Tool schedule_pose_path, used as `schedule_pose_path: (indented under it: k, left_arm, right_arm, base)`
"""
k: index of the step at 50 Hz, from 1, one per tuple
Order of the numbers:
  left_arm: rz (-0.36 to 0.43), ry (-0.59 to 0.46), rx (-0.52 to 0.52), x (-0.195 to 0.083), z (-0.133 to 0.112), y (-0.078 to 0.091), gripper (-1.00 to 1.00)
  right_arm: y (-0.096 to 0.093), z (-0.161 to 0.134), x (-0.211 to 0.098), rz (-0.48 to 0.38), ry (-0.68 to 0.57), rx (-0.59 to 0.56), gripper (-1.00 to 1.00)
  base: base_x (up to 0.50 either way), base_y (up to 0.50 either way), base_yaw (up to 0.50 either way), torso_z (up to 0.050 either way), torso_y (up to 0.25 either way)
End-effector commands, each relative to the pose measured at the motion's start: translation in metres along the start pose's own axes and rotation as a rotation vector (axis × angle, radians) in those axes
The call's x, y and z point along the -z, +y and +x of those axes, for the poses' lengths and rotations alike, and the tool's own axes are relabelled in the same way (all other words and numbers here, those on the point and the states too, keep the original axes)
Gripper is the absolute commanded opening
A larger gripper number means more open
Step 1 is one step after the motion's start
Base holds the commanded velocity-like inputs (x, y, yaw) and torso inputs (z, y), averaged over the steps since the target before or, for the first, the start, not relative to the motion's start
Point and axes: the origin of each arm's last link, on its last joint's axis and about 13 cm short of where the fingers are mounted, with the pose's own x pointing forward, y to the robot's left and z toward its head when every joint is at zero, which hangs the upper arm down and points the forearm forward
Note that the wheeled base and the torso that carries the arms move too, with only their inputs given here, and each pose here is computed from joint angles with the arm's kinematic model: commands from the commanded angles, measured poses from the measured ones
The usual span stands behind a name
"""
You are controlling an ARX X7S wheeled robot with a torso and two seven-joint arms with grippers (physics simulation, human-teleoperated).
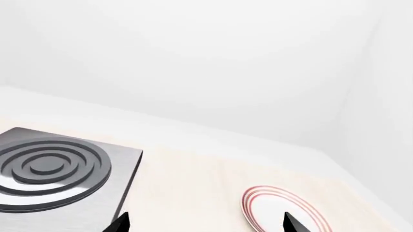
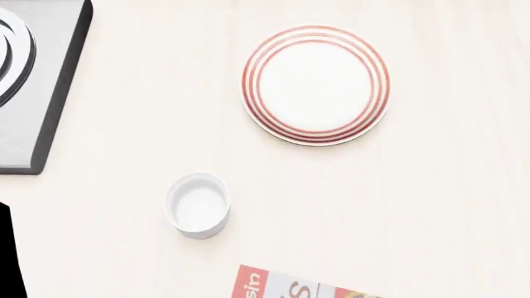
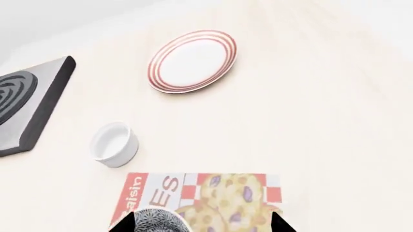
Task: Pick the akita bowl on the cookies box and place it on the plate.
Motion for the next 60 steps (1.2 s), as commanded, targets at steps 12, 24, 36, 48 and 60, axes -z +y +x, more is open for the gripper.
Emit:
schedule_pose_path:
  k: [12, 24, 36, 48, 60]
  left_arm:
    - [-0.001, 0.001, 0.001, 0.001, 0.0, 0.0, 1.0]
    - [-0.002, 0.0, -0.002, 0.0, 0.0, 0.001, 1.0]
    - [-0.002, -0.001, -0.003, 0.001, 0.001, 0.001, 1.0]
    - [0.0, -0.001, -0.002, 0.0, 0.0, 0.0, 1.0]
    - [-0.001, 0.0, -0.001, 0.0, 0.0, 0.0, 1.0]
  right_arm:
    - [0.006, -0.001, 0.0, 0.098, 0.138, 0.015, 1.0]
    - [0.011, 0.008, 0.014, 0.132, 0.117, -0.061, 1.0]
    - [0.006, 0.019, 0.025, 0.11, 0.112, -0.046, 1.0]
    - [0.002, 0.021, 0.035, 0.128, 0.127, -0.032, 1.0]
    - [0.004, 0.026, 0.049, 0.141, 0.159, -0.054, 1.0]
  base:
    - [0.0, 0.0, 0.0, 0.0, 0.0]
    - [0.0, 0.0, 0.0, 0.0, 0.0]
    - [0.0, 0.0, 0.0, 0.0, 0.0]
    - [0.0, 0.0, 0.0, 0.0, 0.0]
    - [0.0, 0.0, 0.0, 0.0, 0.0]
